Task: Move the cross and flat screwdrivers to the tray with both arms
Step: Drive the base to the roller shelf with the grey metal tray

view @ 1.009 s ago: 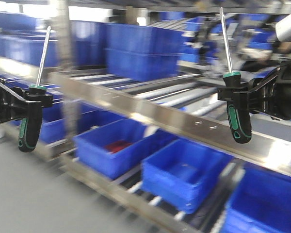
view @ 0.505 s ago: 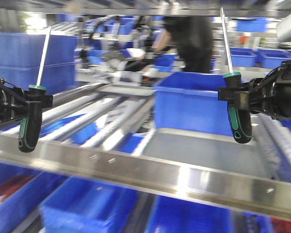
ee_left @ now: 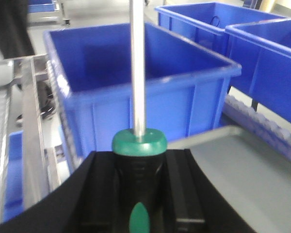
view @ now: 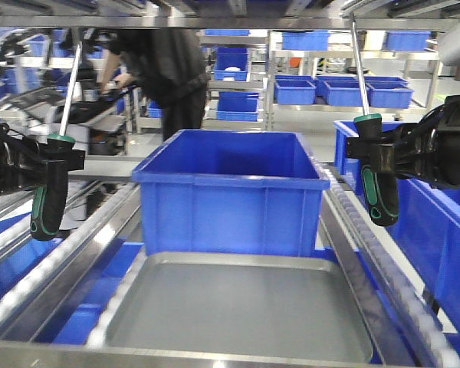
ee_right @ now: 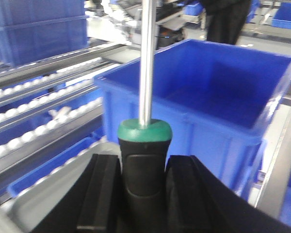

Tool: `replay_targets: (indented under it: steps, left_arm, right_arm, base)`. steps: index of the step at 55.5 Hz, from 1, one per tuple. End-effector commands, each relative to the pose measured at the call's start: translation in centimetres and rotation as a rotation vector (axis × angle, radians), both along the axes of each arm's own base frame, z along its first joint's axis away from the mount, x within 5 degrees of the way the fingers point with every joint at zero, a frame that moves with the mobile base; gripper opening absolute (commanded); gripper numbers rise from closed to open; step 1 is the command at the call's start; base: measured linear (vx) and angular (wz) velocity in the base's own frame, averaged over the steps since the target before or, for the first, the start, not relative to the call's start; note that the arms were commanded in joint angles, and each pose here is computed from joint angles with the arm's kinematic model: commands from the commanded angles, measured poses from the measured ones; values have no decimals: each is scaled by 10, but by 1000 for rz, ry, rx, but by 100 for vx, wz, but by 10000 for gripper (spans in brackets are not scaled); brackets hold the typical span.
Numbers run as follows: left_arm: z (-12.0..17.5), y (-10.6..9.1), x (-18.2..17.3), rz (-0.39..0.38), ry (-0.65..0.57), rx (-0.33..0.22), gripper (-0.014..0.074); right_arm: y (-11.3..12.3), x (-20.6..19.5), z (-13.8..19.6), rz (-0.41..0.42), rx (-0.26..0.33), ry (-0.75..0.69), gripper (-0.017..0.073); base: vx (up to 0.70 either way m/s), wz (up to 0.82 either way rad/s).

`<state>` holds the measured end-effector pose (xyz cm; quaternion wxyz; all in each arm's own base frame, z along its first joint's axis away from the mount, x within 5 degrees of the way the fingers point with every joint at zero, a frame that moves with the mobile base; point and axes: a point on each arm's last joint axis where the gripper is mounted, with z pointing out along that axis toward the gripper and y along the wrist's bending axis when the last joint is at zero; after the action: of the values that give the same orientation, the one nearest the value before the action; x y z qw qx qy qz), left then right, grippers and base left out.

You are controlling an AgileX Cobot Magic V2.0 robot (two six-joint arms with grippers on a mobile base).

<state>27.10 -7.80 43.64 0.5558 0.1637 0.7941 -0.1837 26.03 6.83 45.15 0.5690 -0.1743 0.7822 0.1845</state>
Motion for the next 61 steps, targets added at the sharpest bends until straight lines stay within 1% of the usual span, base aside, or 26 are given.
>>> replay_targets:
  steps: [1,26,51,61]
  left_arm:
    - [28,3,-11,33,-117,-74,3]
    - [28,3,-11,33,-117,-74,3]
    - [28,3,-11,33,-117,-74,3]
    - [28,3,-11,33,-117,-74,3]
  right_arm:
    - [-3,-8,24,-34,58,-108,-7]
    - [-3,-8,24,-34,58,-109,-7]
    - [-3,-8,24,-34,58,-109,-7]
    - [-3,-8,25,-36,70,-112,-7]
  base:
    - [27,-21]
    - [17,-16]
    - [3,-4]
    - [0,0]
